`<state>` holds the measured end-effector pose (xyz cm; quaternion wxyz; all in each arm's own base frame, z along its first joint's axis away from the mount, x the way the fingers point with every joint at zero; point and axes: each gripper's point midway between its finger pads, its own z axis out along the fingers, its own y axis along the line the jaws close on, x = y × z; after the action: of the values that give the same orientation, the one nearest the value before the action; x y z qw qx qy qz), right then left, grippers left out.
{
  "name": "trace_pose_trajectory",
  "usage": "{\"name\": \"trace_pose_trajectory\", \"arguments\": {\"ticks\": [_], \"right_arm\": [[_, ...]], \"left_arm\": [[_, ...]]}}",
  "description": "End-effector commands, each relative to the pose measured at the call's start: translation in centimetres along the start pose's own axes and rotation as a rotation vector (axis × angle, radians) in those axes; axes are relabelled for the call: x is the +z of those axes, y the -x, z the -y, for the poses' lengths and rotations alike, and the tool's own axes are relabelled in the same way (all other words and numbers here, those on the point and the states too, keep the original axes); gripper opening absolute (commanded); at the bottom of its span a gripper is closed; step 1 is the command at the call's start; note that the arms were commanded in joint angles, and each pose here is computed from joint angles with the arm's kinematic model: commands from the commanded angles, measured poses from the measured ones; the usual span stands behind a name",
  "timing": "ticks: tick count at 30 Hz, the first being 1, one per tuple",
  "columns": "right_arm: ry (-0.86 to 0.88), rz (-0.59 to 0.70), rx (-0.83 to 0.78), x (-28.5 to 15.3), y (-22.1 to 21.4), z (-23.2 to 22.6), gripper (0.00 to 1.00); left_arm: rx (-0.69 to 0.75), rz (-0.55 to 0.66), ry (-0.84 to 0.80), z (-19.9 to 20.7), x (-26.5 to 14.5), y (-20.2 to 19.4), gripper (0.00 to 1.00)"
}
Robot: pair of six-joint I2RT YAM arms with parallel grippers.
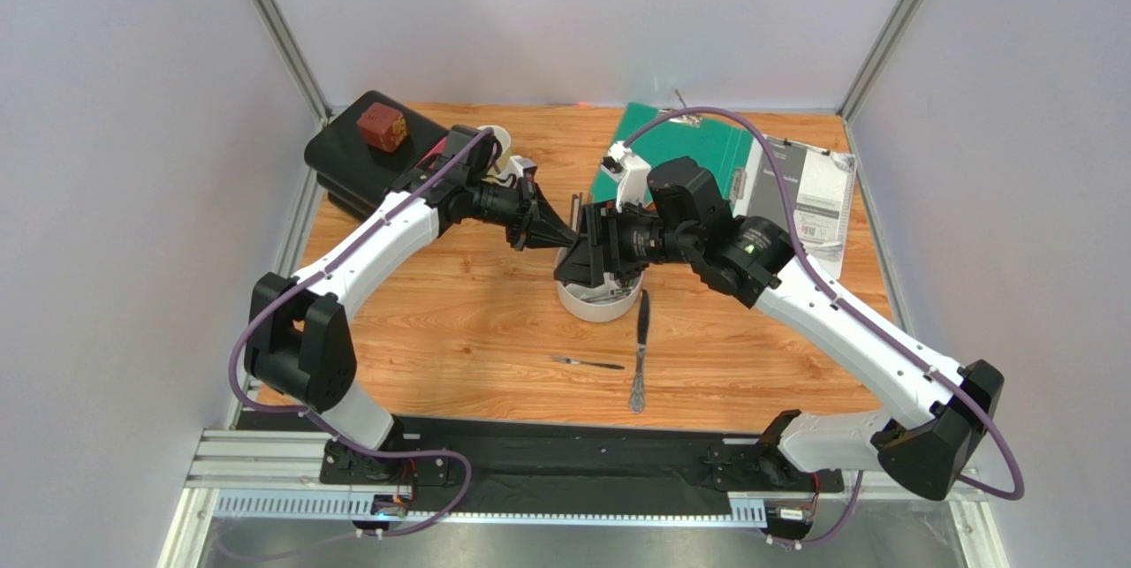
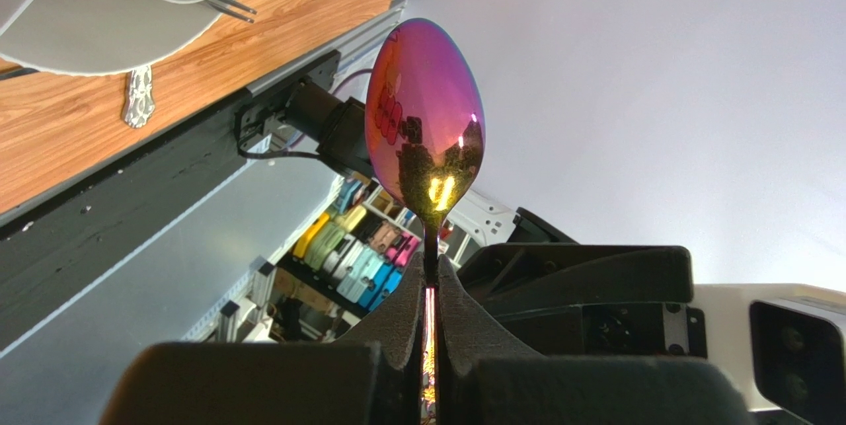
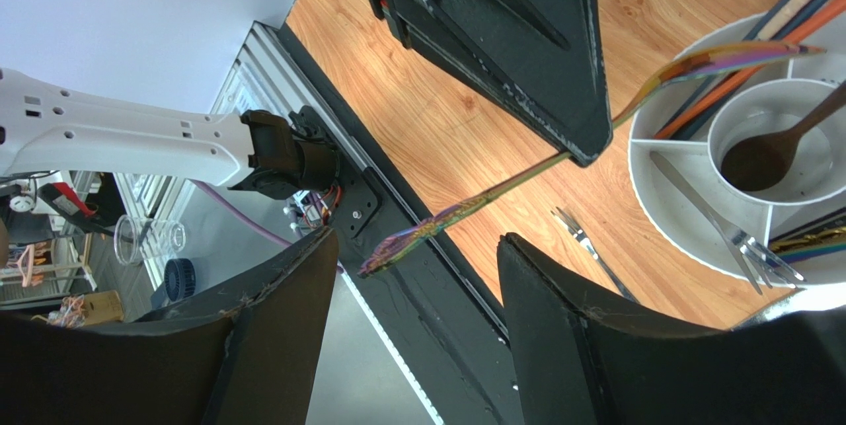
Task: Sort the eating utensils into containers
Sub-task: Pick up the spoon from the center of the board.
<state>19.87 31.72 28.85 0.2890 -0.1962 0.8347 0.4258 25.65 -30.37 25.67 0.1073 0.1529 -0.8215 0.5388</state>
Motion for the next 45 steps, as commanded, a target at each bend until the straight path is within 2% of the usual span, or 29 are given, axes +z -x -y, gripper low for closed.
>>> {"name": "trace_pose_trajectory", "arguments": {"ticks": [1,14,29,45], "right_arm": [[-0.003,0.007,-0.007,-0.6,-0.3,0.2,0.66],[0.011,0.024,-0.015,-0.1,0.8,-0.3,0.66],[-0.090,0.060,-0.022,0.7,2.3,2.2,0.66],[-0.112,0.084,0.036,2.1,2.9,4.2,0.65]], "left_arm": [[-0.135,0.001,-0.017,2.2,-0.3,0.1,0.00],[-0.142,0.003,-0.011,1.5,-0.4,-0.4,0.00],[-0.123,0.005,0.017,0.4,-0.3,-0.7,0.00],[-0.141,-0.002,0.083,-1.0,1.1,0.1,0.00]]}}
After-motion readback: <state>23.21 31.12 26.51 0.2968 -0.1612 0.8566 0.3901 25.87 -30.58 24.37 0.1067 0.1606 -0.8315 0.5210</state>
